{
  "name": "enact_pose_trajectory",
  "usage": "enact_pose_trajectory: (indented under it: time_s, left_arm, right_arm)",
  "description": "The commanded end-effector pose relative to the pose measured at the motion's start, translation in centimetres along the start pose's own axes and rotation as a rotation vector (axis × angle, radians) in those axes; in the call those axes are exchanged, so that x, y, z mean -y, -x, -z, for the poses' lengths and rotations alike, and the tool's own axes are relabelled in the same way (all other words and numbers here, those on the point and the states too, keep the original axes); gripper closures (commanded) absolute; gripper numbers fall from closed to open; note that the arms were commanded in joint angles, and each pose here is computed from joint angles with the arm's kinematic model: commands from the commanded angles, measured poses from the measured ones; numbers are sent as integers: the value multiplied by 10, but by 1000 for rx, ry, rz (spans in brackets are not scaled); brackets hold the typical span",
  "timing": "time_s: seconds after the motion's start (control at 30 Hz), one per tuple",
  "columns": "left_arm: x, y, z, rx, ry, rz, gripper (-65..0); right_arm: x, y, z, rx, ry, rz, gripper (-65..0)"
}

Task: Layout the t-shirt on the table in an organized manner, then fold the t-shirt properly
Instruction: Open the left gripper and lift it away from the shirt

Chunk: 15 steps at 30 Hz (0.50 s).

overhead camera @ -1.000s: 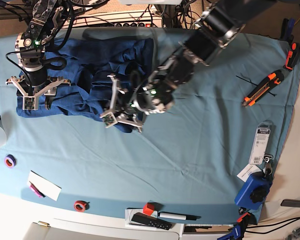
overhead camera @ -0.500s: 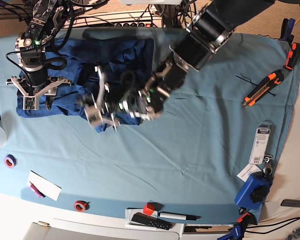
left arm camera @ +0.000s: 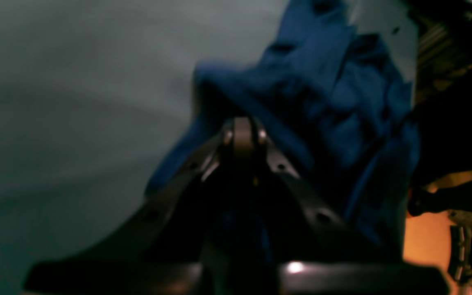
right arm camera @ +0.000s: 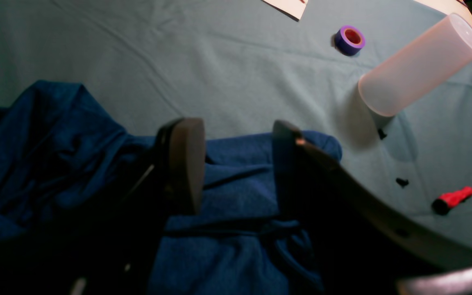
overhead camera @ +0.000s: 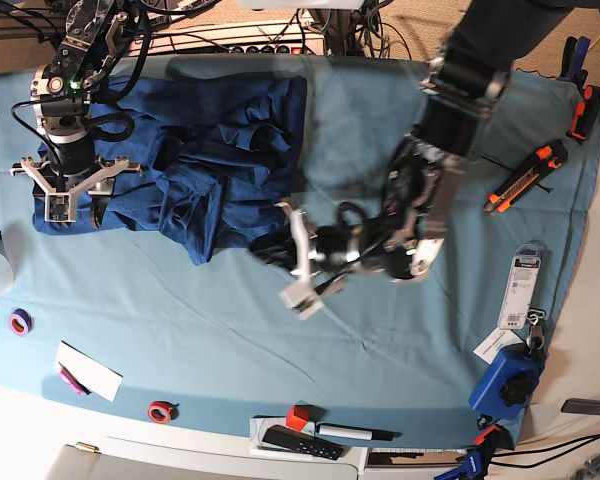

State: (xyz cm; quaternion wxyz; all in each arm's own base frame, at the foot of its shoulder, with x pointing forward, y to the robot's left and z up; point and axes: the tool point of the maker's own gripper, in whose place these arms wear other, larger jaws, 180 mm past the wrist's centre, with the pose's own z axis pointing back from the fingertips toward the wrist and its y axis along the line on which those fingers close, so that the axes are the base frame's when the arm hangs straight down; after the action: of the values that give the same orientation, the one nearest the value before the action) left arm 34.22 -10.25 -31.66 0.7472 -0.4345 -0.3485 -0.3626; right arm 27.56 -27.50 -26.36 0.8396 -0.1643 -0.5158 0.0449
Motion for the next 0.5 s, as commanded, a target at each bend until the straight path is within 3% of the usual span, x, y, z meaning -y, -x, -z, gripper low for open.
enact_pose_trajectory:
  time_s: [0.0, 0.2, 0.47]
  left_arm:
    - [5, -26, -4, 82, 30, 14, 0]
    - [-8, 7, -32, 62, 25, -78, 0]
    - [-12, 23, -49, 12, 30, -105, 0]
  right_arm:
    - [5, -16, -2, 64, 12, -10, -269]
    - [5, -19, -2, 78, 13, -10, -269]
    - [5, -21, -2, 92, 13, -11, -269]
